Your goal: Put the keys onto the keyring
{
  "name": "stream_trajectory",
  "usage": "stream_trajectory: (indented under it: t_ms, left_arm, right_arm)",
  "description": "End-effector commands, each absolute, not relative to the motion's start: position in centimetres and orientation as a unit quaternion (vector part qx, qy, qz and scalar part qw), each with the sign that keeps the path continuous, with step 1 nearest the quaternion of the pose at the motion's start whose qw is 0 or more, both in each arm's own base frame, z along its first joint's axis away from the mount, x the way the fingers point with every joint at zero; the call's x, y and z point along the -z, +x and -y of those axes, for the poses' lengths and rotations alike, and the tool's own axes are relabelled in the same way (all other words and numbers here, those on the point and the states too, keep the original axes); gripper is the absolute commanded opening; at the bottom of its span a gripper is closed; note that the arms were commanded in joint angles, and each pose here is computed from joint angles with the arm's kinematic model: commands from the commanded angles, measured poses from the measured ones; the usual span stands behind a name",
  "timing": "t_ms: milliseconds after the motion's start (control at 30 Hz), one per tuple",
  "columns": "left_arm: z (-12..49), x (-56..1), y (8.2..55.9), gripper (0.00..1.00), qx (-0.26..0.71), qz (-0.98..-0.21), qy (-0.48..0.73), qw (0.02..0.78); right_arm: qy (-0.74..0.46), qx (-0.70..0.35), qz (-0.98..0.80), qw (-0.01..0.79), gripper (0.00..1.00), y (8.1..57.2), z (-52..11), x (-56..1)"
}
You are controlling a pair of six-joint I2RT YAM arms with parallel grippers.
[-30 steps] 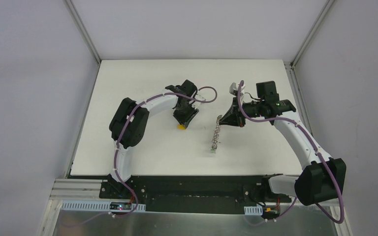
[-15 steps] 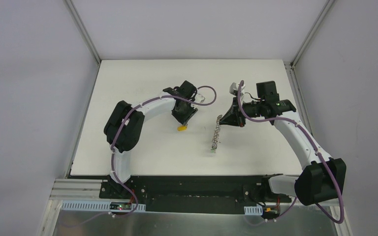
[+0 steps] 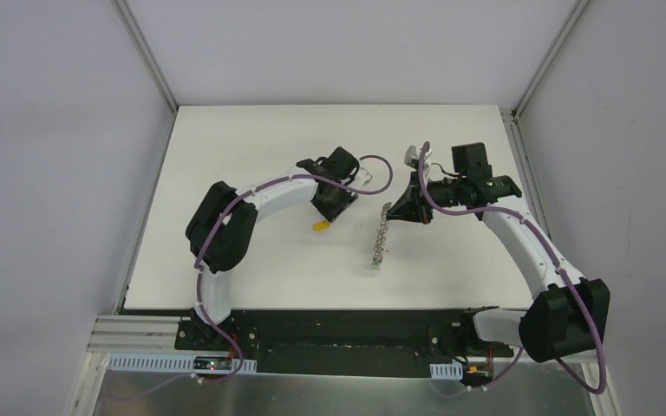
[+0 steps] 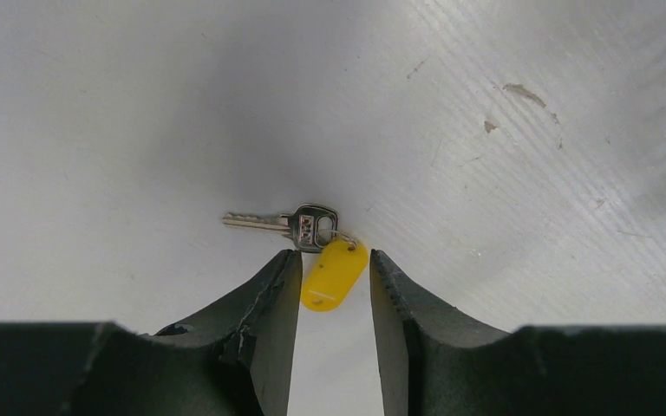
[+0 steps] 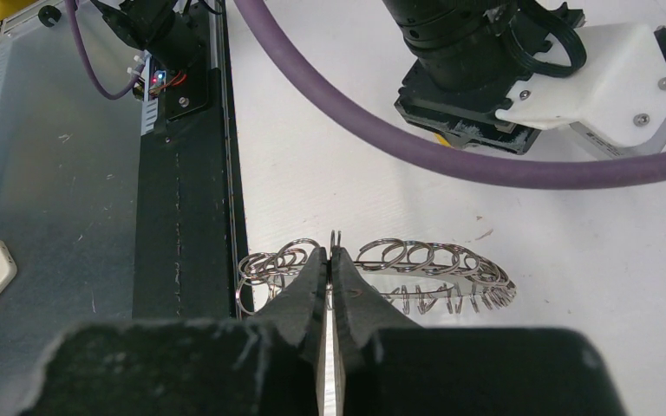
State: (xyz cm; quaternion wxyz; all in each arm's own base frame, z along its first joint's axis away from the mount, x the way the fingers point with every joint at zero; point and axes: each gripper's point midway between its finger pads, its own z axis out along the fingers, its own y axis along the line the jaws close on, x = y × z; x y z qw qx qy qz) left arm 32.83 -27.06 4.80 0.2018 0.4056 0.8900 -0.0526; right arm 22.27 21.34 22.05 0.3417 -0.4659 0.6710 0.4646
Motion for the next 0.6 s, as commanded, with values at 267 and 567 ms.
stream_trajectory:
  t_ms: [267, 567]
  left_arm:
    - [27.36, -5.01, 34.11, 0.35, 0.009, -0.896, 0.387, 0.219]
    - [27.4, -4.84, 33.59, 0.34, 0.011, -0.906, 0.371, 0.204]
  right_arm:
    - [-0.476, -0.474, -0.647, 0.359, 0.0, 21.87, -21.43, -23.43]
    - [-0.48, -0.475, -0.644, 0.36, 0.0, 21.7, -21.42, -23.54]
